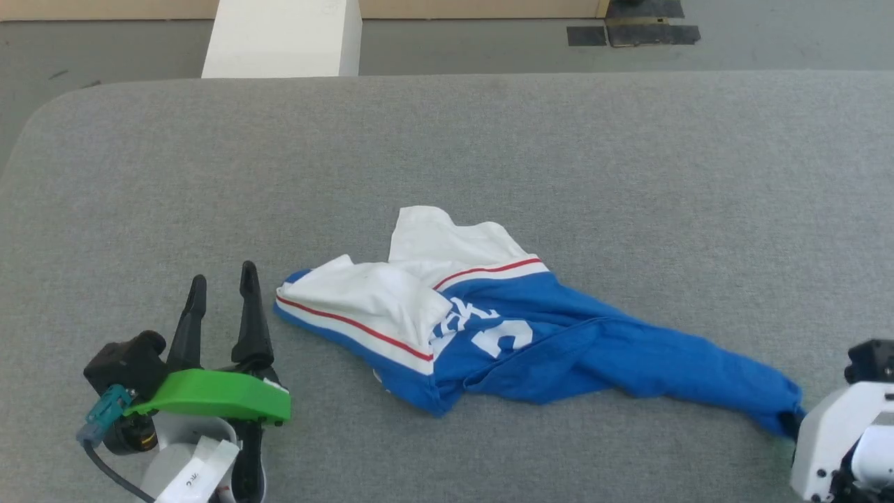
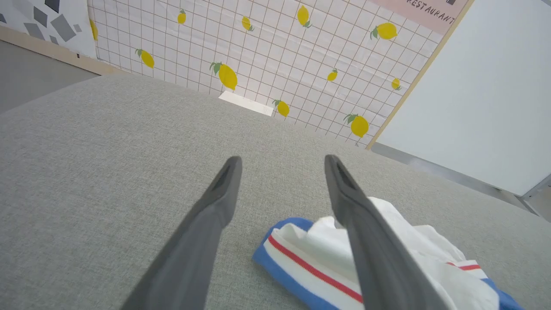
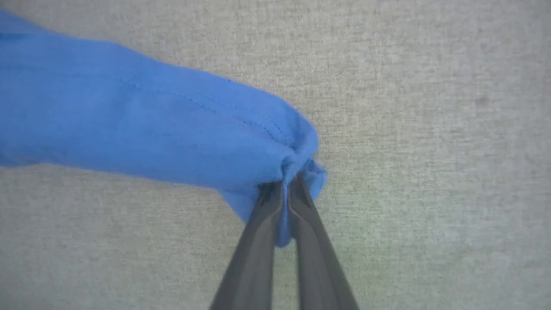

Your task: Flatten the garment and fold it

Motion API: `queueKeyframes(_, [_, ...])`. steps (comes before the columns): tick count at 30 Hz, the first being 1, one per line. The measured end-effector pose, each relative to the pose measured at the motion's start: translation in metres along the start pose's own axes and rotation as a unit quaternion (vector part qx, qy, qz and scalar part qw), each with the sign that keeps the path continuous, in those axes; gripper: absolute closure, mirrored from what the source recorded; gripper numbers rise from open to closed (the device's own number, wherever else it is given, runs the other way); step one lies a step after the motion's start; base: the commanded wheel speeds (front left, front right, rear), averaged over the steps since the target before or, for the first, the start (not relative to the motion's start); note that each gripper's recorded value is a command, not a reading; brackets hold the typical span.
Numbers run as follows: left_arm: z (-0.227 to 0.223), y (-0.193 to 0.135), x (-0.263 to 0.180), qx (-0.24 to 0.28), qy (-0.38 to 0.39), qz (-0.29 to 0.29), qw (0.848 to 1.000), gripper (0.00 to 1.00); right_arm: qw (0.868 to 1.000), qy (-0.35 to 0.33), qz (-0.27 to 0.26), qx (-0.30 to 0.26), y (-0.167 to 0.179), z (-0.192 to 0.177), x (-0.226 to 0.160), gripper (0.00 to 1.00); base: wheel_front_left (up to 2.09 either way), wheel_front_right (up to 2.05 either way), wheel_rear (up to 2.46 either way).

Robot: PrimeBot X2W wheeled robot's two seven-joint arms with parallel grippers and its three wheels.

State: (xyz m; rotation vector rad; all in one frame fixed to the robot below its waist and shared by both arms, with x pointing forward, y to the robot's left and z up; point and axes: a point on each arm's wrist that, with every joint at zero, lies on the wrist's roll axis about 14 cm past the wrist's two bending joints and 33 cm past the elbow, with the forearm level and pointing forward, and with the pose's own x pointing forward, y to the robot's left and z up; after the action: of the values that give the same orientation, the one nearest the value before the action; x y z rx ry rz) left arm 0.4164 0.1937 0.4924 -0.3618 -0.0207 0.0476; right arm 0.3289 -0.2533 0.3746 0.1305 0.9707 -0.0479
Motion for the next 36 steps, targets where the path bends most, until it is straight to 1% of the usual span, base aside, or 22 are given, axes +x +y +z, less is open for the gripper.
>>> queueKeyframes(2, [-0.001,-0.001,0.000,-0.001,0.001,-0.001,1.000,0.00,1.000,0.014,0.004,0.007,0.003,-0.009,0.000,1.00,0.00,0.00,0.00])
queueKeyframes(4, [-0.001,-0.001,0.000,-0.002,0.003,-0.001,1.000,0.00,1.000,0.013,0.005,0.008,0.003,-0.008,0.000,1.00,0.00,0.00,0.00])
queueKeyframes(5, [-0.002,-0.001,0.000,-0.002,0.004,-0.001,1.000,0.00,1.000,0.006,0.006,0.009,0.003,-0.005,-0.001,0.61,0.00,0.00,0.00])
queueKeyframes(6, [-0.002,-0.001,0.000,-0.002,0.004,0.000,1.000,0.00,1.000,-0.002,0.006,0.008,0.004,-0.002,-0.002,0.00,0.00,0.00,0.00])
queueKeyframes(9, [-0.001,-0.001,-0.001,-0.003,0.004,0.001,1.000,0.00,0.999,-0.043,0.010,0.007,0.006,0.014,-0.006,0.00,0.00,0.00,0.00])
queueKeyframes(12, [0.001,0.000,-0.002,-0.003,0.001,0.001,1.000,0.00,0.993,-0.117,0.016,0.001,0.011,0.051,-0.017,0.00,0.00,0.00,0.00])
queueKeyframes(15, [0.003,0.000,-0.002,-0.008,-0.001,0.002,1.000,0.00,0.981,-0.190,0.029,-0.008,0.022,0.088,-0.030,0.00,0.00,0.00,0.00])
queueKeyframes(18, [0.005,0.001,-0.003,-0.010,-0.004,0.004,1.000,0.00,0.971,-0.234,0.050,-0.017,0.039,0.111,-0.038,0.00,0.00,0.00,0.00])
queueKeyframes(24, [0.007,0.006,-0.006,-0.010,-0.005,0.010,1.000,0.00,0.965,-0.240,0.093,-0.054,0.076,0.122,-0.034,0.00,0.00,0.00,0.00])
queueKeyframes(27, [0.006,0.008,-0.007,-0.009,-0.003,0.013,1.000,0.00,0.963,-0.228,0.119,-0.086,0.099,0.129,-0.028,0.00,0.00,0.00,0.00])
queueKeyframes(33, [0.000,0.011,-0.008,-0.008,0.004,0.019,1.000,0.00,0.954,-0.173,0.168,-0.181,0.155,0.132,-0.007,0.00,0.00,0.00,0.00])
queueKeyframes(36, [-0.001,0.014,-0.007,-0.007,0.006,0.023,1.000,0.00,0.945,-0.136,0.186,-0.233,0.179,0.127,0.005,0.00,0.00,0.00,0.00])
